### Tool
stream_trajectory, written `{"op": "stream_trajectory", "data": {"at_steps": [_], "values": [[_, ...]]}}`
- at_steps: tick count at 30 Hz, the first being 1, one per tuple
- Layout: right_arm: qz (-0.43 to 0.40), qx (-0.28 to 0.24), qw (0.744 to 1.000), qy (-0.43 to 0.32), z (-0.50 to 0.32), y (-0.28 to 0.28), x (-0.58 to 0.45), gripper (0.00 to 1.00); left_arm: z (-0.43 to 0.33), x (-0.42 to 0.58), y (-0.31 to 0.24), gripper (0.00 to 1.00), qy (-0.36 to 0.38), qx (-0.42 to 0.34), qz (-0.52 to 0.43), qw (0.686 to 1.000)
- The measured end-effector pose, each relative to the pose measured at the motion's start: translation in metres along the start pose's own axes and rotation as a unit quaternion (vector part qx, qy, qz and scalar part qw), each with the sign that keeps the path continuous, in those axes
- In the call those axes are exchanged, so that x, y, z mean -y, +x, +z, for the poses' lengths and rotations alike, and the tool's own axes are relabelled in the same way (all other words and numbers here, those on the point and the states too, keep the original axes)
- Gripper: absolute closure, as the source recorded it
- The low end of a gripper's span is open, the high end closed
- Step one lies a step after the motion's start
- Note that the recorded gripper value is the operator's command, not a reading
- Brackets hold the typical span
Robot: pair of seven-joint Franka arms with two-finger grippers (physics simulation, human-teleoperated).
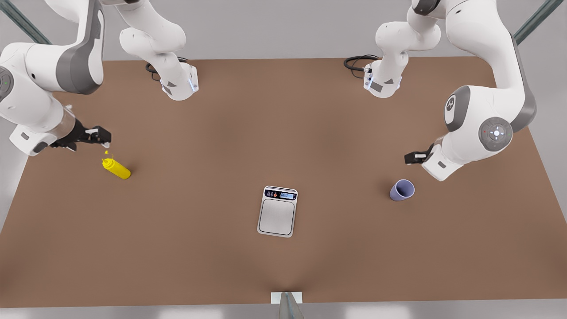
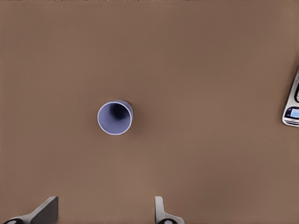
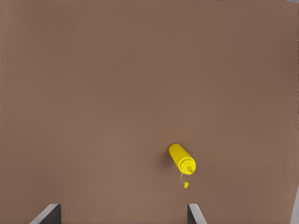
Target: Move cup to the weight, pick up sauce bottle, pour sauce
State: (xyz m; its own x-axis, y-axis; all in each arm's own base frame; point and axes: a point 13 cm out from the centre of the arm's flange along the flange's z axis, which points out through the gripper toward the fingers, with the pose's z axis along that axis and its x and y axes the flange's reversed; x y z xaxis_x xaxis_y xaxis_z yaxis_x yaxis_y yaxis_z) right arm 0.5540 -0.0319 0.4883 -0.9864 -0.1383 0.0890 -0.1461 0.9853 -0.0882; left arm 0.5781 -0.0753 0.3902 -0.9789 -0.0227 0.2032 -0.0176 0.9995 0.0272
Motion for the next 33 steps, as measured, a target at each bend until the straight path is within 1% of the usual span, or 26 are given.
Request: {"op": "stream_trajectory", "data": {"at_steps": [2, 3, 4, 6, 8, 11, 13, 15, 18, 20, 23, 26, 28, 29, 30, 31, 32, 33], "values": [[-0.004, 0.005, 1.0, -0.001, 0.001, -0.003, 0.0, 0.0, 0.0, -0.002, -0.003, 0.0, -0.007, 0.005, -0.002, 1.0], [-0.009, 0.001, 1.0, -0.003, 0.007, -0.004, -0.001, 0.0, 0.004, -0.002, -0.005, 0.0, -0.009, 0.004, -0.004, 1.0], [-0.018, -0.014, 1.0, -0.02, 0.027, -0.006, -0.008, 0.0, 0.012, -0.005, -0.008, 0.0, -0.01, 0.0, -0.009, 1.0], [-0.021, -0.053, 0.996, -0.062, 0.077, -0.004, -0.003, 0.0, 0.06, -0.035, -0.019, 0.0, -0.011, -0.023, -0.038, 0.999], [0.007, -0.083, 0.991, -0.107, 0.131, 0.003, 0.043, 0.0, 0.116, -0.08, -0.037, 0.0, 0.005, -0.041, -0.081, 0.996], [0.024, -0.084, 0.985, -0.152, 0.169, 0.025, 0.106, 0.0, 0.175, -0.096, -0.04, 0.0, 0.017, -0.049, -0.094, 0.994], [0.013, -0.081, 0.981, -0.174, 0.188, 0.037, 0.132, 0.0, 0.194, -0.096, -0.042, 0.0, 0.021, -0.042, -0.092, 0.995], [-0.005, -0.089, 0.975, -0.205, 0.22, 0.051, 0.155, 0.0, 0.201, -0.095, -0.048, 0.0, 0.024, -0.027, -0.088, 0.995], [-0.071, -0.095, 0.961, -0.25, 0.254, 0.061, 0.16, 0.0, 0.213, -0.095, -0.055, 0.0, 0.026, -0.015, -0.084, 0.996], [-0.107, -0.078, 0.949, -0.285, 0.265, 0.071, 0.168, 0.0, 0.225, -0.095, -0.057, 0.0, 0.027, -0.015, -0.081, 0.996], [-0.159, -0.016, 0.931, -0.328, 0.266, 0.082, 0.186, 0.0, 0.244, -0.094, -0.057, 0.0, 0.027, -0.018, -0.076, 0.997], [-0.226, 0.057, 0.895, -0.381, 0.286, 0.071, 0.169, 0.0, 0.275, -0.093, -0.047, 0.0, 0.025, -0.032, -0.072, 0.997], [-0.268, 0.116, 0.868, -0.401, 0.296, 0.059, 0.159, 0.0, 0.29, -0.092, -0.043, 0.0, 0.025, -0.038, -0.07, 0.997], [-0.284, 0.147, 0.857, -0.405, 0.3, 0.057, 0.161, 0.0, 0.294, -0.092, -0.043, 0.13, 0.024, -0.038, -0.069, 0.997], [-0.295, 0.176, 0.845, -0.409, 0.308, 0.058, 0.165, 0.0, 0.297, -0.092, -0.044, 0.45, 0.024, -0.037, -0.068, 0.997], [-0.305, 0.202, 0.835, -0.41, 0.313, 0.06, 0.171, 0.0, 0.297, -0.092, -0.045, 0.65, 0.024, -0.034, -0.067, 0.997], [-0.318, 0.225, 0.826, -0.408, 0.316, 0.062, 0.176, 0.0, 0.296, -0.091, -0.046, 0.79, 0.024, -0.031, -0.065, 0.997], [-0.332, 0.244, 0.816, -0.406, 0.32, 0.066, 0.178, 0.0, 0.295, -0.09, -0.048, 0.79, 0.024, -0.028, -0.063, 0.997]]}}
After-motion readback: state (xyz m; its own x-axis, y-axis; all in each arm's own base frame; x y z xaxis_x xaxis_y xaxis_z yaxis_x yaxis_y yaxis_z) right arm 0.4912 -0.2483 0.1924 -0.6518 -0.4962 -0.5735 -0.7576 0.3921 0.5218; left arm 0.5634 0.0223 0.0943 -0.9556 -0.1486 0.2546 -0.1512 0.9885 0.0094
